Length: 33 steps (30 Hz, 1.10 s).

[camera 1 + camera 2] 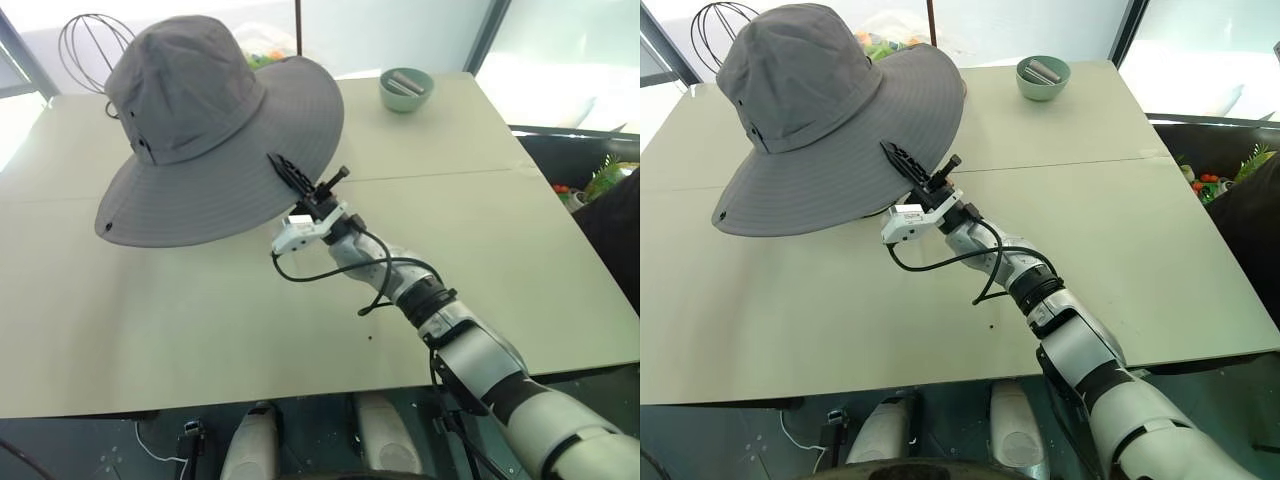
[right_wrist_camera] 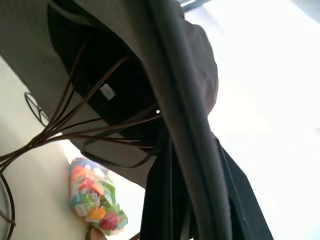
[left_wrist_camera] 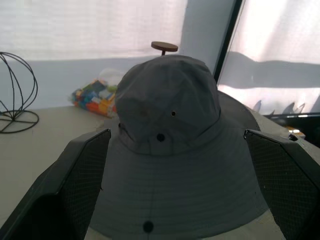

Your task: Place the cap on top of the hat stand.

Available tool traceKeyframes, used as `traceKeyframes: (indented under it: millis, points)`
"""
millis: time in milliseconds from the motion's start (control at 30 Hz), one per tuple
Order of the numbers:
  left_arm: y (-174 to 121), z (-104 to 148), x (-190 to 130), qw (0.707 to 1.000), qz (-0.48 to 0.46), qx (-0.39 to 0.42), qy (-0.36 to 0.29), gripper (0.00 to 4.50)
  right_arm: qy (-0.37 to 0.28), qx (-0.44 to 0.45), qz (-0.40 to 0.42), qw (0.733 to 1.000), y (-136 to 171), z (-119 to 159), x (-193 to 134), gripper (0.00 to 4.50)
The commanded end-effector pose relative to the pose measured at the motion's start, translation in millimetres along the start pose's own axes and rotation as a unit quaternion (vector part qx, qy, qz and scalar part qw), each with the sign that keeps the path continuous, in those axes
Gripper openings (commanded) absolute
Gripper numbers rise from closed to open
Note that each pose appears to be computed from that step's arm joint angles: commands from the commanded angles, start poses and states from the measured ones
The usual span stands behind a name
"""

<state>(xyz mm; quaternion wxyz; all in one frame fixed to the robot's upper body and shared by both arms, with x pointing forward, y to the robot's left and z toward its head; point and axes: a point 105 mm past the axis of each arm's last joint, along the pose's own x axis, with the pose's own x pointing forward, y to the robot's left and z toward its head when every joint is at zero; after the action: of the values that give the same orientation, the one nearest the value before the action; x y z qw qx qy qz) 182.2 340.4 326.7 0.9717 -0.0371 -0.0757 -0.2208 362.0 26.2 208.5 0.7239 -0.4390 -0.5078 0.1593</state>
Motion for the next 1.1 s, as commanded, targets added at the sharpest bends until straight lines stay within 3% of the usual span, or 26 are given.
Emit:
traceKeyframes:
  millis: [33,500,767,900,1033,1100]
  points:
    - [-3,2,1,0.999,-0.01,0.033,0.01,4.5,-0.01,-0.002,0.003,1.0,1,4,1,0.03]
    - [-3,-1,3,0.999,-0.018,0.037,0.012,4.5,0.012,0.007,0.069,0.997,32,-1,-14,0.03]
    - [-4,-2,7,0.999,-0.019,0.037,0.007,4.5,0.021,0.01,0.061,0.998,20,-6,-7,0.03]
    - [-4,-2,9,0.999,-0.02,0.036,0.005,4.5,0.025,0.018,0.062,0.998,16,-8,-6,1.41]
    - [-4,-3,12,0.999,-0.023,0.035,0.004,4.5,0.02,-0.009,0.062,0.998,8,-9,-8,3.56]
    - [-3,-4,15,0.999,-0.024,0.034,0.004,4.5,0.009,-0.022,0.063,0.998,1,-8,-13,4.42]
